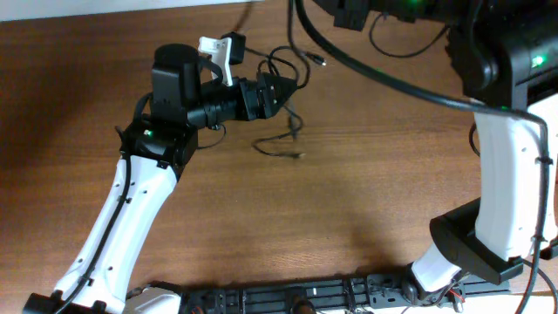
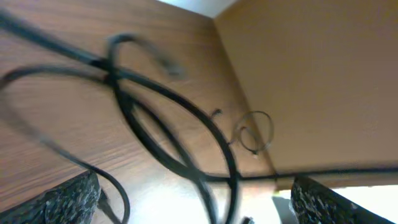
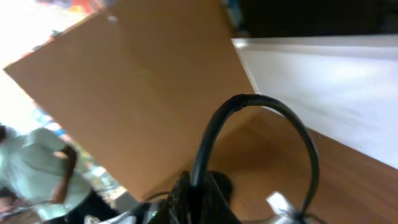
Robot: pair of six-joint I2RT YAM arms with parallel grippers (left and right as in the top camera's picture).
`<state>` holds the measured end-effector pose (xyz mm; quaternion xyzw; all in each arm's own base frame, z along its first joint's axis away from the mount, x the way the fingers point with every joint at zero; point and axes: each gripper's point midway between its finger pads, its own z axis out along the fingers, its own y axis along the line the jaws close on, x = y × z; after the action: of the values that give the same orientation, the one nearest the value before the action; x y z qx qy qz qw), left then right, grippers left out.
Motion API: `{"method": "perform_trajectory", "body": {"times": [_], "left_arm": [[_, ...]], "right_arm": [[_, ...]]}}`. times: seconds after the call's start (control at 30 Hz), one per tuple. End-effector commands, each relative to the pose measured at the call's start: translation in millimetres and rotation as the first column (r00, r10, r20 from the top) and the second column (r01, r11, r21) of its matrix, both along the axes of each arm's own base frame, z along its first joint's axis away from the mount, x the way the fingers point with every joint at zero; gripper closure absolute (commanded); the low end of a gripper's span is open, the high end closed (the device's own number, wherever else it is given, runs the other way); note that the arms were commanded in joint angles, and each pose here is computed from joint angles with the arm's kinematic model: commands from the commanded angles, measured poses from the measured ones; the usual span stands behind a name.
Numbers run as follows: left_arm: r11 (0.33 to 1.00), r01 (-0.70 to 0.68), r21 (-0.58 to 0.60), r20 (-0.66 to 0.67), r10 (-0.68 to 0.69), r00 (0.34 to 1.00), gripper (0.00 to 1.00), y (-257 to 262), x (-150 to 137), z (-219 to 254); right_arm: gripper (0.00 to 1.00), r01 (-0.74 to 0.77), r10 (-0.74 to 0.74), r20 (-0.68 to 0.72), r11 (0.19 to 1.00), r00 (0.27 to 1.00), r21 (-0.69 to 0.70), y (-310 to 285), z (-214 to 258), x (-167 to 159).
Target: Untangle cables
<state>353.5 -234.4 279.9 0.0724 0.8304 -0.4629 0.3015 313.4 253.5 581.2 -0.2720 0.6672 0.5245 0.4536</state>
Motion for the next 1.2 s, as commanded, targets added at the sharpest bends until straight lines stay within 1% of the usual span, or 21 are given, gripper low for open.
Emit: {"method": "perform_trajectory", "body": {"times": [0.0,0.1,0.2,0.23,0.3,0.37,0.53,0.6,0.67,0.73,0.87,0.93,1.03,1.17], "left_arm": [[0.986,-0.119,0.113,0.049,0.114,0.992,0.01,20.3,18.3,-11.7],[0.968,-0.175,0.18,0.048,0.17,0.984,0.01,31.7,23.8,-24.1],[0.941,-0.221,0.256,0.034,0.22,0.975,0.01,43.0,29.6,-42.4],[0.916,-0.254,0.312,0.027,0.259,0.966,0.01,52.3,33.1,-55.1],[0.892,-0.28,0.355,0.021,0.291,0.956,0.01,60.7,36.3,-65.4],[0.886,-0.281,0.368,0.008,0.299,0.954,0.01,63.2,37.2,-71.2],[0.88,-0.253,0.402,0.015,0.27,0.963,0.01,64.9,36.2,-78.4],[0.89,-0.235,0.39,0.004,0.254,0.967,0.01,61.5,33.8,-77.9],[0.918,-0.187,0.35,-0.017,0.206,0.978,0.01,51.5,28.7,-74.8],[0.935,-0.154,0.319,-0.027,0.172,0.985,0.01,47.5,26.2,-71.7],[0.955,-0.114,0.274,-0.05,0.133,0.99,0.01,43.7,22.1,-68.0],[0.963,-0.092,0.255,-0.058,0.11,0.992,0.01,39.6,19.3,-66.2],[0.963,-0.09,0.253,-0.059,0.108,0.992,0.01,39.4,18.8,-66.2],[0.97,-0.068,0.235,-0.067,0.086,0.994,0.01,35.7,15.9,-64.5]], "right_arm": [[0.96,-0.132,0.13,0.04,0.989,0.991,0.066,0.0,32.1,-46.7],[0.96,-0.135,0.127,0.1,0.988,0.987,0.079,-3.9,45.2,-56.8],[0.96,-0.139,0.117,0.197,0.985,0.973,0.1,-10.7,65.6,-72.6],[0.96,-0.136,0.108,0.223,0.984,0.969,0.113,-13.5,73.3,-78.4],[0.96,-0.137,0.104,0.242,0.983,0.965,0.124,-15.7,79.6,-83.8],[0.96,-0.133,0.099,0.246,0.983,0.964,0.126,-16.8,80.8,-84.3],[0.96,-0.079,0.05,0.228,0.989,0.972,0.122,-28.3,77.3,-70.0],[0.96,-0.048,0.025,0.196,0.993,0.98,0.111,-33.9,70.5,-60.4],[0.96,-0.004,-0.011,0.148,0.995,0.989,0.095,-42.2,59.7,-45.3],[0.96,0.031,-0.04,0.139,0.997,0.989,0.068,-49.0,49.4,-33.0],[0.96,0.123,-0.124,0.031,0.992,0.992,0.027,-71.7,21.0,4.1],[0.96,0.186,-0.185,-0.008,0.982,0.983,0.017,-91.3,10.5,26.2],[0.96,0.251,-0.251,-0.017,0.968,0.968,0.007,-114.5,3.5,45.8],[0.96,0.4,-0.4,-0.022,0.917,0.916,-0.007,-154.8,-3.0,72.5]]}}
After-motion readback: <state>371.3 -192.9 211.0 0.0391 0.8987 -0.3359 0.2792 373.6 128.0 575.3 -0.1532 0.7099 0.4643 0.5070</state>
